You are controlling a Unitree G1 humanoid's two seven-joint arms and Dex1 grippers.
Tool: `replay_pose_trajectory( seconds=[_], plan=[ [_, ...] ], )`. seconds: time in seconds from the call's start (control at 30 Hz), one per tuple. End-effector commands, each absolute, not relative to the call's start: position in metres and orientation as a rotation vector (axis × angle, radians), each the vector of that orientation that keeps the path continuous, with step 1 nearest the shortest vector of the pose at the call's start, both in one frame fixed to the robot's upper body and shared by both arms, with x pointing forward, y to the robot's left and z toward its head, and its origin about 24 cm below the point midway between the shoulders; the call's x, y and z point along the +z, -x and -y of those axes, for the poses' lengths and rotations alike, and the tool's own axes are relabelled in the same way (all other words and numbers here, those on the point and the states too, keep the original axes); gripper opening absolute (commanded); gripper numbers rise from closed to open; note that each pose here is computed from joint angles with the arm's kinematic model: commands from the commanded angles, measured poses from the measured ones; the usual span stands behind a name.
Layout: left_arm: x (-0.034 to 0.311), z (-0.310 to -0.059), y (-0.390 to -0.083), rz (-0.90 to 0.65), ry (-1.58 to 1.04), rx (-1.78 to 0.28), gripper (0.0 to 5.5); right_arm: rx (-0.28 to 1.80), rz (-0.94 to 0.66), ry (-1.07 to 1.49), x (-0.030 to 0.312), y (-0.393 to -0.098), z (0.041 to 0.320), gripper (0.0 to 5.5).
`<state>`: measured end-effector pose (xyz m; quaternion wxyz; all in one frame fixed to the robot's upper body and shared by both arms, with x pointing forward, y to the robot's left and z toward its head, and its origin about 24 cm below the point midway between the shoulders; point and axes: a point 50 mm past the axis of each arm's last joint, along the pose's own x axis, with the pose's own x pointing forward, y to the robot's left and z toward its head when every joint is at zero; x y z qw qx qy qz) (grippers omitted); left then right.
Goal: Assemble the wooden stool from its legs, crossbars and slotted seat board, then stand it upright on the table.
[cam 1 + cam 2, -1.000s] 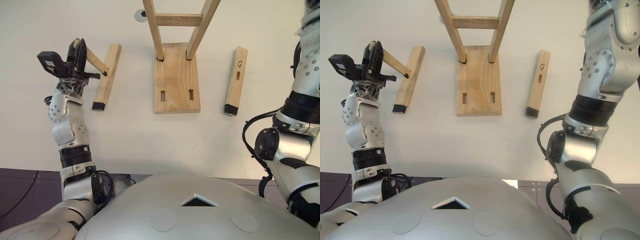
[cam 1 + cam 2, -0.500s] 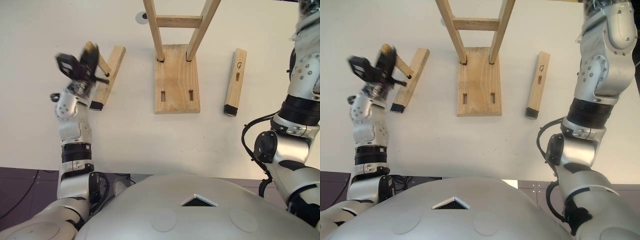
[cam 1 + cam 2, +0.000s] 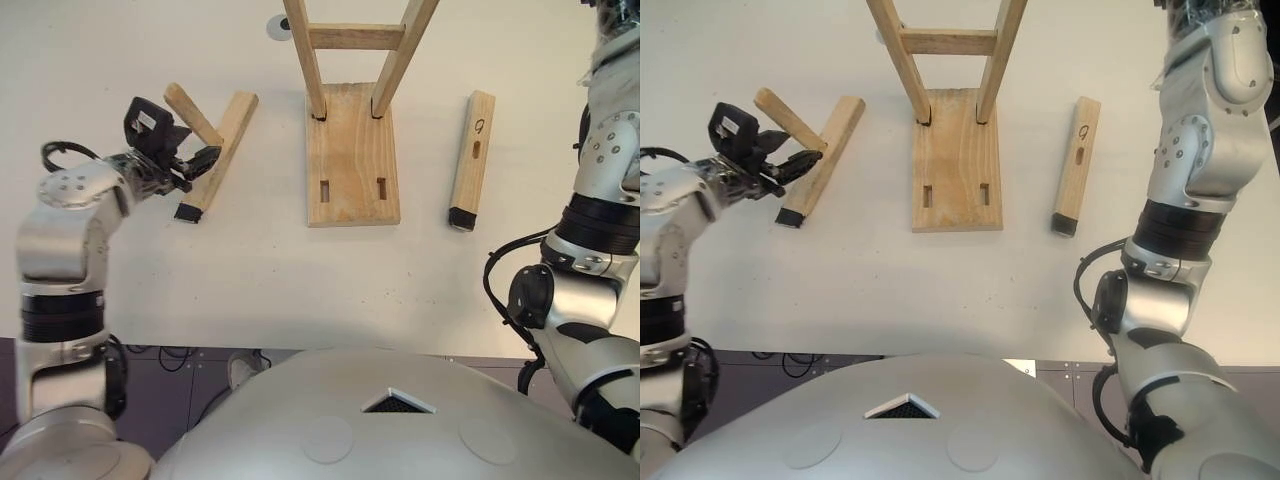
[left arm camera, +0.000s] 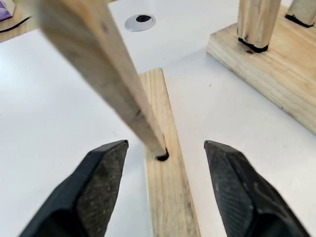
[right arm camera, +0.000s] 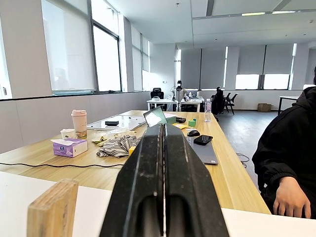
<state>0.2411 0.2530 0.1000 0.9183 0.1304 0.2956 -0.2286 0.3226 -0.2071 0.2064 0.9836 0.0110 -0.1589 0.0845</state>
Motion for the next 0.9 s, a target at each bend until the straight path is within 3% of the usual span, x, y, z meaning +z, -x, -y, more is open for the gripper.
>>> replay_pose_trajectory(
  seconds=[0.03,0.3,0.53,0.67,0.8,0.9],
  plan=[
    [0.09,-0.255,-0.228,-0.749,-0.285,-0.46,3.5,0.164,0.325,-0.016,0.205,-0.319,0.209,0.0],
    [0.046,-0.26,-0.213,-0.912,-0.25,-0.4,3.64,0.175,0.316,-0.001,0.205,-0.322,0.208,0.0],
    [0.038,-0.267,-0.222,-0.827,-0.236,-0.337,2.61,0.17,0.312,0.008,0.205,-0.324,0.208,0.0],
    [0.054,-0.27,-0.244,-0.607,-0.252,-0.291,2.12,0.197,0.275,0.0,0.203,-0.327,0.208,0.0],
    [0.102,-0.259,-0.274,-0.269,-0.091,-0.262,1.99,0.238,0.261,-0.072,0.211,-0.335,0.212,0.0],
    [0.164,-0.235,-0.286,0.079,0.17,-0.423,1.99,0.59,0.13,-0.274,0.215,-0.337,0.187,0.19]
  ],
)
